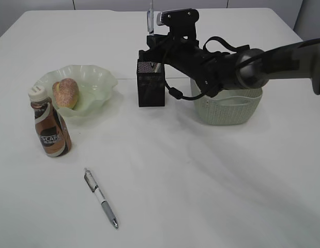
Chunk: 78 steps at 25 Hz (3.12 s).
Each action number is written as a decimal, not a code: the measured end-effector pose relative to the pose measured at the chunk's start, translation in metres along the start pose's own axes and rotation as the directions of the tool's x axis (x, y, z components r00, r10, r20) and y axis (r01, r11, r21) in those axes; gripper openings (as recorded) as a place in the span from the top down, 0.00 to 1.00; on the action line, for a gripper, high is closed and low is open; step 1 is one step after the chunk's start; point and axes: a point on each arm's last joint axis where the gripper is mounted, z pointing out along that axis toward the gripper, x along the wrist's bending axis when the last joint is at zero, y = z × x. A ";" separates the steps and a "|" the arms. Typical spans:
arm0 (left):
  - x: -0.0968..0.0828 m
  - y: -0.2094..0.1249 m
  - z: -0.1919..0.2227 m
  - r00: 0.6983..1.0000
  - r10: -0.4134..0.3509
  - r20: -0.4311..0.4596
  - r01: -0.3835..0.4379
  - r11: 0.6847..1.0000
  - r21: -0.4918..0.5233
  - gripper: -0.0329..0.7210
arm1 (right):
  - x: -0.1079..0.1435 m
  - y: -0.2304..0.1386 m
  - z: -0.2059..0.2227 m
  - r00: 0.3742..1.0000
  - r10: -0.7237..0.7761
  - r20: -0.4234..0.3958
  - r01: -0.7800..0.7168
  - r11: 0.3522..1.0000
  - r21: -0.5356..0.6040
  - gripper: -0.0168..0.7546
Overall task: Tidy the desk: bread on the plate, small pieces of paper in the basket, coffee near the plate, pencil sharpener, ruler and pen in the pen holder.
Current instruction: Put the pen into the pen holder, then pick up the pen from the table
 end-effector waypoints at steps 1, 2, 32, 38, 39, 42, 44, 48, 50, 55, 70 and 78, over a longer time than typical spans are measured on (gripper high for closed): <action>0.000 0.000 0.001 1.000 0.000 0.000 0.000 1.000 0.001 0.57 | 0.000 0.000 0.000 1.000 0.000 0.000 0.000 1.000 0.000 0.86; 0.000 0.000 0.001 1.000 0.000 0.000 0.000 1.000 0.002 0.57 | 0.000 0.000 0.000 1.000 0.000 0.000 0.000 1.000 0.000 0.86; 0.000 0.000 0.001 0.999 -0.033 0.000 0.033 0.999 0.004 0.57 | -0.002 0.018 -0.009 0.999 -0.009 0.043 0.002 0.988 0.154 0.61; 0.000 0.000 0.001 0.991 -0.133 -0.001 0.133 0.991 0.004 0.57 | -0.004 0.057 -0.027 0.996 -0.014 0.089 -0.009 0.968 0.252 0.61; 0.000 0.000 0.001 0.988 -0.157 0.001 0.157 0.988 0.004 0.57 | -0.004 0.065 -0.031 0.995 -0.015 0.097 -0.011 0.965 0.263 0.61; 0.000 0.000 0.001 0.975 -0.223 0.001 0.223 0.975 0.004 0.57 | -0.004 0.084 -0.045 0.992 -0.020 0.127 -0.023 0.943 0.333 0.61; -0.001 0.000 0.001 0.967 -0.255 0.007 0.255 0.967 0.007 0.57 | -0.005 0.095 -0.056 0.989 -0.013 0.149 -0.046 0.922 0.385 0.61; -0.006 0.000 0.001 0.956 -0.289 0.056 0.288 0.957 0.030 0.57 | -0.004 0.106 -0.074 0.981 0.027 0.192 -0.119 0.866 0.485 0.61; -0.009 -0.001 0.000 0.950 -0.302 0.085 0.299 0.953 0.042 0.57 | -0.003 0.109 -0.082 0.977 0.042 0.209 -0.150 0.831 0.535 0.61; -0.021 -0.008 -0.011 0.937 -0.331 0.115 0.329 0.944 0.031 0.57 | -0.002 0.109 -0.105 0.966 0.031 0.256 -0.207 0.686 0.698 0.61; -0.100 -0.035 0.045 0.933 -0.354 -0.060 0.359 0.926 0.118 0.55 | 0.001 0.095 -0.135 0.955 -0.020 0.297 -0.267 0.381 0.885 0.61; -0.135 -0.037 0.111 0.901 -0.406 -0.151 0.428 0.888 0.167 0.55 | 0.001 0.093 -0.140 0.955 -0.035 0.294 -0.267 0.326 0.907 0.61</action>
